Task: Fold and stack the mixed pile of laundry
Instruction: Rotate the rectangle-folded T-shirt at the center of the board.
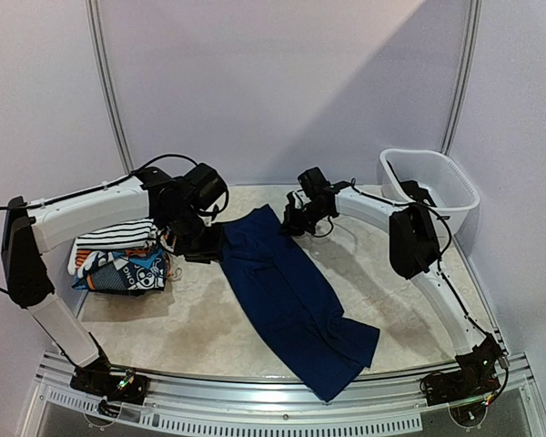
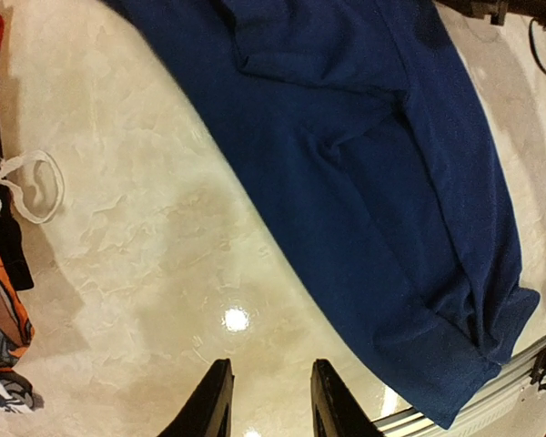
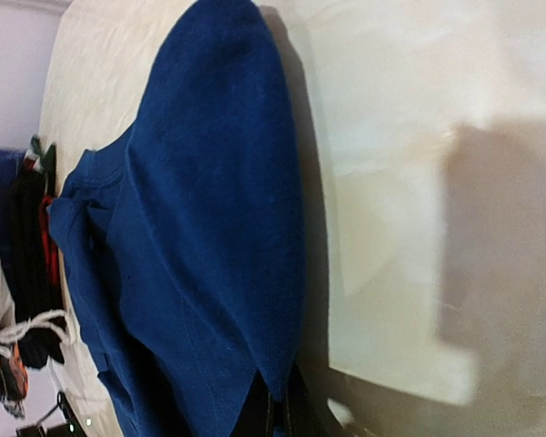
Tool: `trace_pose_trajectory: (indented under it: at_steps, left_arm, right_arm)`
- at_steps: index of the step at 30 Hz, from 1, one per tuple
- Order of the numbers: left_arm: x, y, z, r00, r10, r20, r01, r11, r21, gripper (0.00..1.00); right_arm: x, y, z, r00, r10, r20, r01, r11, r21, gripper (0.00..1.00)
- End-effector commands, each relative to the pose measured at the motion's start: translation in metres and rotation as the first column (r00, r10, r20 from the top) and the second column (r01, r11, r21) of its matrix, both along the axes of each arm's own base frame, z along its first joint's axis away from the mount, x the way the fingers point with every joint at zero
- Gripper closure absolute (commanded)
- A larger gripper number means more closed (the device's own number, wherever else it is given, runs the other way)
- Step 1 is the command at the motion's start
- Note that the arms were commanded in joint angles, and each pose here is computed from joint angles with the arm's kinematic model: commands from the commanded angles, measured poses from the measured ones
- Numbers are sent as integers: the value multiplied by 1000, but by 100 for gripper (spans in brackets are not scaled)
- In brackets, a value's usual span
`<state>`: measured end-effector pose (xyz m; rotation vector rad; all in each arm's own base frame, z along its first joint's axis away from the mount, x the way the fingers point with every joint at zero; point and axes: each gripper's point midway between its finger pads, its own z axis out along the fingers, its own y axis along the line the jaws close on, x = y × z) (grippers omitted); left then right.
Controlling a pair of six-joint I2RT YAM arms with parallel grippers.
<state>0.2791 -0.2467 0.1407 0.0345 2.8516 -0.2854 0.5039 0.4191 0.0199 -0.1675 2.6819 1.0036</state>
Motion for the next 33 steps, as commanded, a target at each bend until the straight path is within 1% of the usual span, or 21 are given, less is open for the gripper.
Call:
trace_pose_trajectory:
  at_steps: [1, 4, 7, 9, 13, 15, 18, 20, 23, 24, 26, 31, 33]
  left_arm:
    - [-8, 4, 3, 999, -44, 12, 44, 998, 38, 71]
    - [-8, 4, 4, 998, -55, 20, 54, 998, 46, 71]
    - [-9, 4, 4, 998, -64, 22, 63, 997, 51, 71]
    - [-10, 4, 3, 997, -71, 24, 70, 996, 51, 71]
    - [-11, 2, 2, 996, -89, 23, 87, 995, 56, 71]
    - [-12, 1, 1, 995, -101, 20, 99, 993, 61, 71]
    - [-14, 0, 0, 992, -123, 19, 121, 990, 74, 71]
    - [-16, -1, 0, 990, -138, 19, 136, 987, 82, 71]
    - [-20, -4, 1, 985, -168, 23, 166, 982, 94, 71]
    - [-21, -5, 1, 984, -179, 23, 176, 979, 98, 71]
    - [-25, -10, 1, 977, -210, 21, 207, 972, 108, 70]
    - [-34, -23, 3, 958, -285, 24, 279, 951, 131, 70]
    - [-38, -29, 4, 950, -312, 26, 306, 942, 135, 70]
  right_arm:
    - [46, -59, 27, 970, -238, 59, 241, 968, -65, 100]
    - [69, -90, 35, 934, -348, 85, 354, 932, -78, 100]
    - [89, -126, 41, 882, -454, 124, 467, 878, -107, 100]
    - [98, -145, 42, 851, -510, 127, 523, 845, -112, 100]
    - [103, -175, 35, 799, -589, 119, 601, 783, -158, 100]
    - [99, -181, 31, 788, -607, 108, 616, 766, -183, 100]
    - [93, -195, 27, 757, -643, 120, 650, 720, -243, 100]
    - [89, -198, 24, 748, -654, 113, 657, 708, -258, 100]
    - [88, -193, 31, 758, -645, 95, 647, 727, -231, 100]
    - [87, -191, 31, 763, -641, 87, 641, 733, -227, 99]
    - [87, -189, 38, 767, -636, 84, 637, 741, -213, 91]
    - [84, -190, 60, 782, -613, 109, 621, 756, -207, 58]
    - [81, -191, 73, 794, -595, 124, 607, 767, -210, 49]
